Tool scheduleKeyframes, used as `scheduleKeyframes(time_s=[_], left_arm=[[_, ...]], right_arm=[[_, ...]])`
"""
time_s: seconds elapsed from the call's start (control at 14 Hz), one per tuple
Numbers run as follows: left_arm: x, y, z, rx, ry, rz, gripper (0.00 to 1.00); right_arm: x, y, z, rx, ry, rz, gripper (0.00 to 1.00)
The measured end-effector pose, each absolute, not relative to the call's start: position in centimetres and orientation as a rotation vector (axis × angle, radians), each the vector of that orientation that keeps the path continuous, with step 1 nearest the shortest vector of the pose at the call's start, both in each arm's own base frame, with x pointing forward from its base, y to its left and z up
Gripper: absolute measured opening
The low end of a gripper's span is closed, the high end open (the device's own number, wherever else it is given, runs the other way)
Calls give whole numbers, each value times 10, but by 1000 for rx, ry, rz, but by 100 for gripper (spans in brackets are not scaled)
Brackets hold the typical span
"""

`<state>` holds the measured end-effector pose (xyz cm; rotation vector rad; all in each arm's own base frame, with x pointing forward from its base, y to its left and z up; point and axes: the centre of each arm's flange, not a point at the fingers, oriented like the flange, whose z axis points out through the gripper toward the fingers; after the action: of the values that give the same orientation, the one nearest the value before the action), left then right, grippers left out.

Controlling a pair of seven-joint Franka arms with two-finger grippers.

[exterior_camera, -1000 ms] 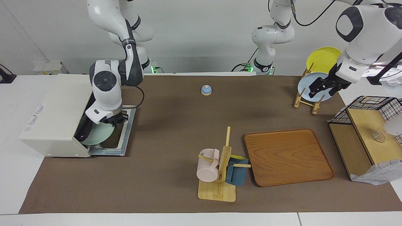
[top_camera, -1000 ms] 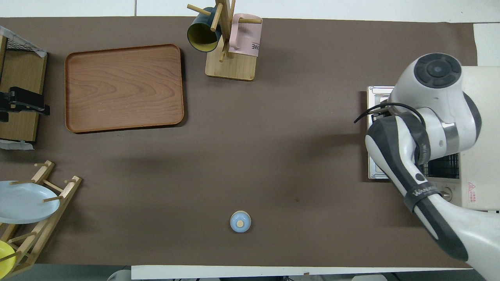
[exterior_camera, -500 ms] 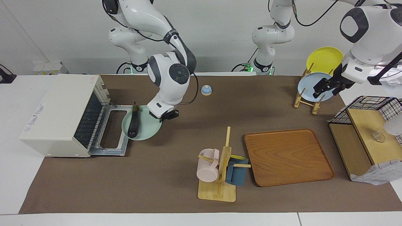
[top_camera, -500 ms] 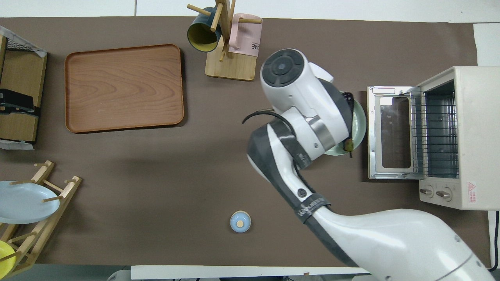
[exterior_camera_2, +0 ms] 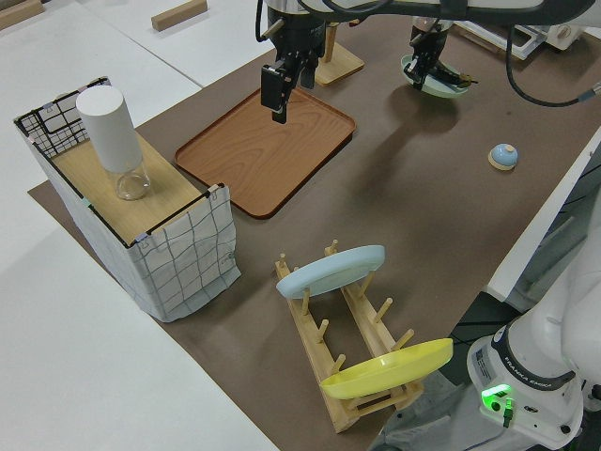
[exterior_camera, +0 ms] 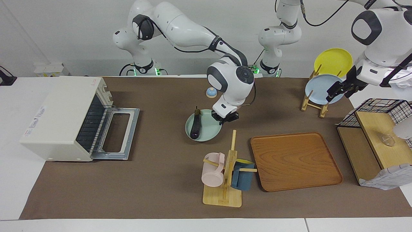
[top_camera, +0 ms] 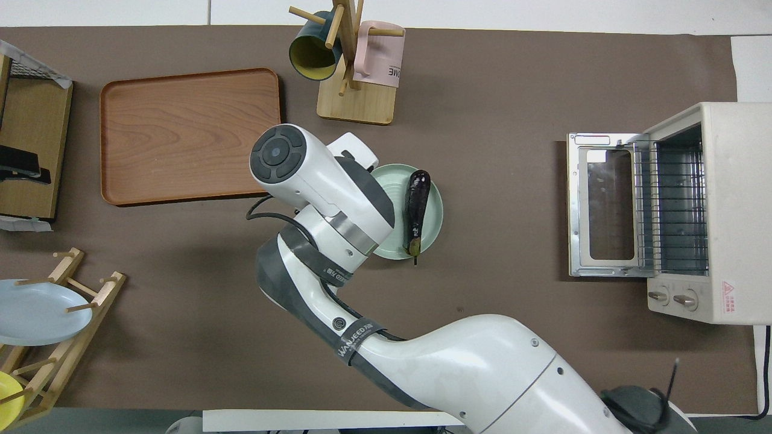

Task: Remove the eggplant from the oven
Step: 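Pull the green plate out and lower it onto the table center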

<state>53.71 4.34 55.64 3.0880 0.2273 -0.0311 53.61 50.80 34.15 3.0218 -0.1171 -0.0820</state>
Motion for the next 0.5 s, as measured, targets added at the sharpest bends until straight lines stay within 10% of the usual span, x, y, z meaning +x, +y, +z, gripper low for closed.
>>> scheduleKeyframes(time_s=[0.29, 0.5], left_arm=[[529, 54, 549, 3086, 239, -39, 100], [518, 46, 537, 3088, 222, -68, 100]], right_arm=[[531, 526, 318, 3049, -168, -53, 9], [540, 531, 345, 3116, -194, 41, 37]])
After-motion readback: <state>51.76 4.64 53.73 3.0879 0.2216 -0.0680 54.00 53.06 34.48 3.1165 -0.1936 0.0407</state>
